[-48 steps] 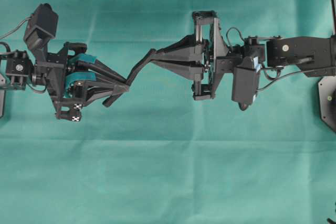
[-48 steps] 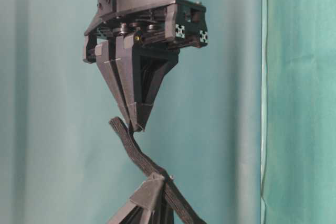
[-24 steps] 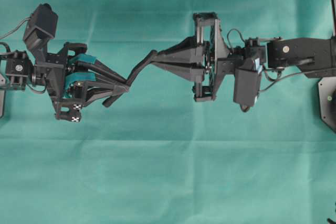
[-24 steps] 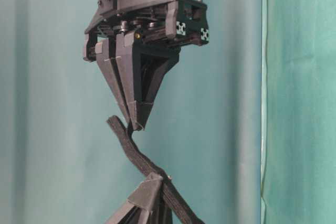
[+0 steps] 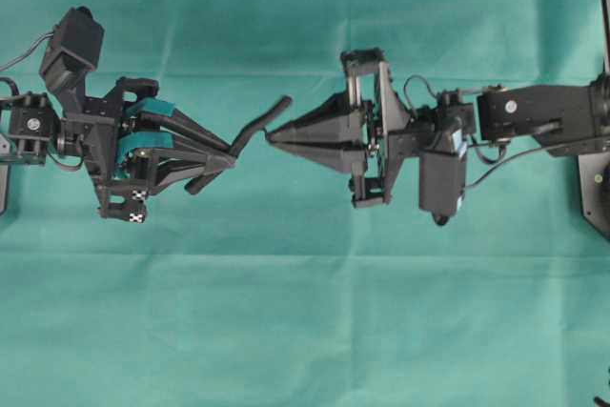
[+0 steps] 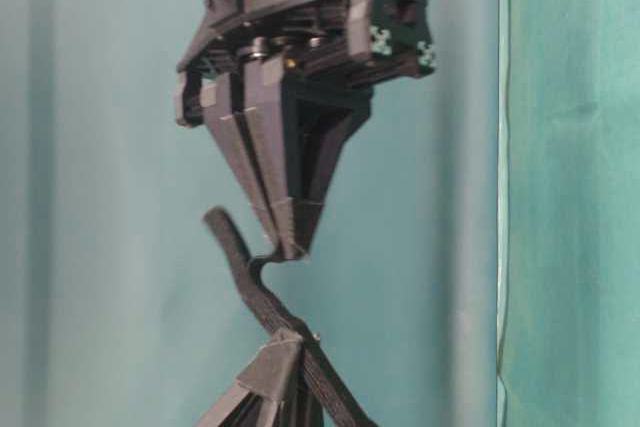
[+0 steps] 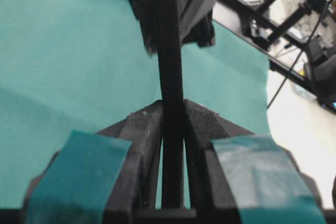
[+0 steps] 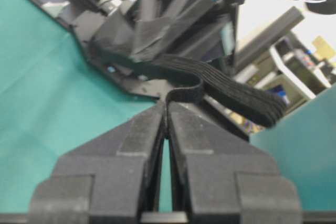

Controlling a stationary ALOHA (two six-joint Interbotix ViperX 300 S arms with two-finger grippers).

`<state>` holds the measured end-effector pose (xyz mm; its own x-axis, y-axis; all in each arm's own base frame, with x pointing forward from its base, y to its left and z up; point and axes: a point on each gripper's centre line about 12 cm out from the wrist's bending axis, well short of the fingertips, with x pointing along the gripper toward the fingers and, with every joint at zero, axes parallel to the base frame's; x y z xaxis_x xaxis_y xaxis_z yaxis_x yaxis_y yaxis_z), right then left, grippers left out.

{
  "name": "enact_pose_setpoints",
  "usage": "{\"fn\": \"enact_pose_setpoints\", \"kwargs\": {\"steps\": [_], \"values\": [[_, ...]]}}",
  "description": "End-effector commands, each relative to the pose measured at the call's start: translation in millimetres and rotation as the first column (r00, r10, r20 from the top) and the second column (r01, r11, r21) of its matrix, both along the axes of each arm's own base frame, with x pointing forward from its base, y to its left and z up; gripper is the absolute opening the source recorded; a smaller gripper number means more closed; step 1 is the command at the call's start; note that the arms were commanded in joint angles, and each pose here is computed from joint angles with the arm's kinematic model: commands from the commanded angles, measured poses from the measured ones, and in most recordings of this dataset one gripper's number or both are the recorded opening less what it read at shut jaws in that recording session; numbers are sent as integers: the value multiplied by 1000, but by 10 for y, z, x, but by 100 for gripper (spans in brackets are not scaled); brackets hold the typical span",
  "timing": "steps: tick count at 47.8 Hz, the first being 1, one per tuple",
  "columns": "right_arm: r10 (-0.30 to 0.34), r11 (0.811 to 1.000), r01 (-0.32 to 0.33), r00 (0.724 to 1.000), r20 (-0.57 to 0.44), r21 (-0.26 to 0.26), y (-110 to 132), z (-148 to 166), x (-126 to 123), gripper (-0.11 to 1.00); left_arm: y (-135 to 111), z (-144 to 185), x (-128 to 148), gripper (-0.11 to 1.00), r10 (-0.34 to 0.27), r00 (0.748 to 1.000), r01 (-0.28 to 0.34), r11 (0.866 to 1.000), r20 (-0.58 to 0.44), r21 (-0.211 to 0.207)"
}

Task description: Peel off the Velcro with your right arm.

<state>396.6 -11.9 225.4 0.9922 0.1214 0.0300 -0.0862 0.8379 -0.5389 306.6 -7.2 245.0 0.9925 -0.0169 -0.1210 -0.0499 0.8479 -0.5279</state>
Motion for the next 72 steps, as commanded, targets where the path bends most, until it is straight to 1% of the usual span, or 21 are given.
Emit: {"fn": "enact_pose_setpoints", "kwargs": {"steps": [1,12,26,40,55,72], "values": [[12,1000,-12,1000,24,0,45,94,33,-9,19,135,18,10,6,999,-6,1000,48,0],[18,1000,-18,1000,-9,-2,91,54,45,-9,29,152,19,10,10,998,-10,1000,61,0],[30,999,-30,997,-76,-9,174,-65,165,-9,38,161,19,10,13,998,-13,1000,69,0],[37,999,-39,993,-115,-16,235,-126,279,-9,38,166,22,10,13,997,-13,1000,70,-2],[48,998,-54,981,-185,-27,344,-235,364,-9,48,172,25,10,17,997,-17,1000,72,-3],[61,997,-71,968,-245,-34,448,-335,366,-9,53,179,25,10,18,997,-18,1000,78,-1]]}}
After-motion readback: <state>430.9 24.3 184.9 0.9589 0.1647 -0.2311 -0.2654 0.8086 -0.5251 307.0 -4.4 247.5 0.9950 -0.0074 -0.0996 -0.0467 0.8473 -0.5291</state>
